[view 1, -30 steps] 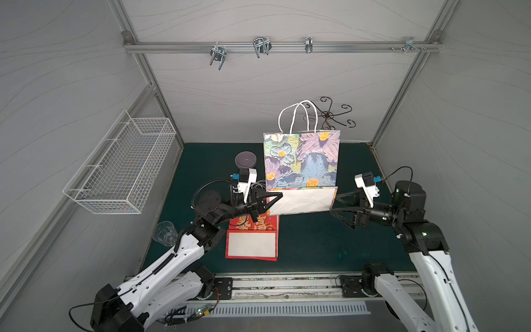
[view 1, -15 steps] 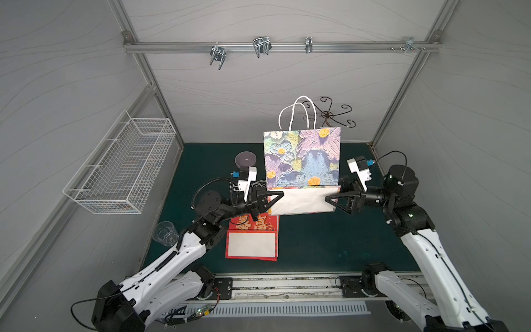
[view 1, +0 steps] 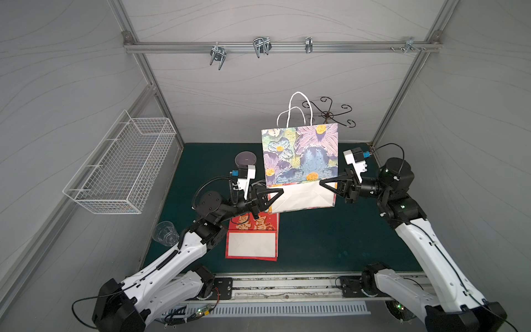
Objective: Put away the paper bag
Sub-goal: Press the paper bag.
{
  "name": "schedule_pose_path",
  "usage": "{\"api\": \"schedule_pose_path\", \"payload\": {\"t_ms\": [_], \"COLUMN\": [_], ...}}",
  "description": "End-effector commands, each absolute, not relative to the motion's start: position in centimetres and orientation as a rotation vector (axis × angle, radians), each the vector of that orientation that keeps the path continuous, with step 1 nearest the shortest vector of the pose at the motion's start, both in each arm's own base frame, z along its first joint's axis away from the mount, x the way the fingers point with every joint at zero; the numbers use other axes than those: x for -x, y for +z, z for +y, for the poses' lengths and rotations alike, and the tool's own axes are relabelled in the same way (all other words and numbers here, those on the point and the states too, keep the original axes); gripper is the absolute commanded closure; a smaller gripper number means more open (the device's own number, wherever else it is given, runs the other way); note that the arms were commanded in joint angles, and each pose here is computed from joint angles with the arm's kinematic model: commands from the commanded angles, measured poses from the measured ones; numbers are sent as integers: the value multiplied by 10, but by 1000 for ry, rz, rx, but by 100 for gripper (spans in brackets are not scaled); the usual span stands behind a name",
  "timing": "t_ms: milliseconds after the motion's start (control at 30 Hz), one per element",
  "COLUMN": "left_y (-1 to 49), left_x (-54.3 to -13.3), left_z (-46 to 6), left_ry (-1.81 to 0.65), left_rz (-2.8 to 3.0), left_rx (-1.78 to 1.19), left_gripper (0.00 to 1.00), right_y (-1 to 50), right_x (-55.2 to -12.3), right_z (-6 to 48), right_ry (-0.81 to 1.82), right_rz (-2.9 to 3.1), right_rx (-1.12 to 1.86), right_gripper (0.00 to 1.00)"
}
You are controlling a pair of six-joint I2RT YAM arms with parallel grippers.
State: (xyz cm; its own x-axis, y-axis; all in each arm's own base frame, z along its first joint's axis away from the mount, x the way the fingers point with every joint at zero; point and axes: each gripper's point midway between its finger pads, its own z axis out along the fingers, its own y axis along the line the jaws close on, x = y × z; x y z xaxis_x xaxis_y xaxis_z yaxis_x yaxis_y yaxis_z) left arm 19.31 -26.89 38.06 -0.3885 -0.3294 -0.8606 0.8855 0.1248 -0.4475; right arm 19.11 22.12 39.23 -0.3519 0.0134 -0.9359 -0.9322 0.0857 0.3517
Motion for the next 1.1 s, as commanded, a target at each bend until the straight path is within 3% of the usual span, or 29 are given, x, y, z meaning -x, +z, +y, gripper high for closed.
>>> {"api": "schedule_pose_path", "payload": {"t_ms": [0, 100, 167, 233, 267, 333, 500, 667, 700, 767, 833, 867, 1000, 1067], "left_y": [403, 407, 410, 415, 419, 423, 427, 433, 434, 435, 438, 439, 447, 449], "left_x": [-190, -193, -198, -201, -202, -203, -204, -207, -208, -214, -217, -219, -220, -220], "left_z": [-260, -254, -250, -246, -244, -243, -245, -243, -242, -240, -236, -235, -233, -234], "left_ry": [-1459, -1433, -1412, -1394, -1386, -1383, -1399, -1393, -1387, -1367, -1350, -1339, -1337, -1346], "left_rz": [1267, 1255, 1255, 1248, 1238, 1231, 1221, 1215, 1218, 1230, 1221, 1218, 1185, 1175], "left_rx": [-570, -529, -488, -459, -449, -443, -448, -430, -418, -384, -357, -347, -339, -338], "left_gripper": [70, 41, 31, 28, 30, 44, 98, 100, 90, 60, 53, 58, 100, 100], "right_y": [394, 390, 388, 385, 384, 384, 385, 385, 385, 385, 385, 384, 384, 384], "right_x": [-187, -179, -171, -165, -162, -160, -158, -157, -156, -155, -154, -154, -152, -150], "right_z": [221, 219, 217, 215, 214, 212, 211, 210, 210, 210, 210, 210, 210, 210], "right_ry": [1384, 1407, 1437, 1458, 1466, 1478, 1485, 1500, 1502, 1505, 1513, 1517, 1527, 1529], "right_rz": [1501, 1519, 1529, 1550, 1553, 1562, 1564, 1564, 1562, 1560, 1562, 1564, 1569, 1568], "right_rx": [987, 1020, 1048, 1063, 1072, 1069, 1065, 1066, 1069, 1071, 1071, 1071, 1070, 1071], "right_gripper": [100, 100, 100, 100, 100, 100, 100, 100, 100, 100, 100, 100, 100, 100]}}
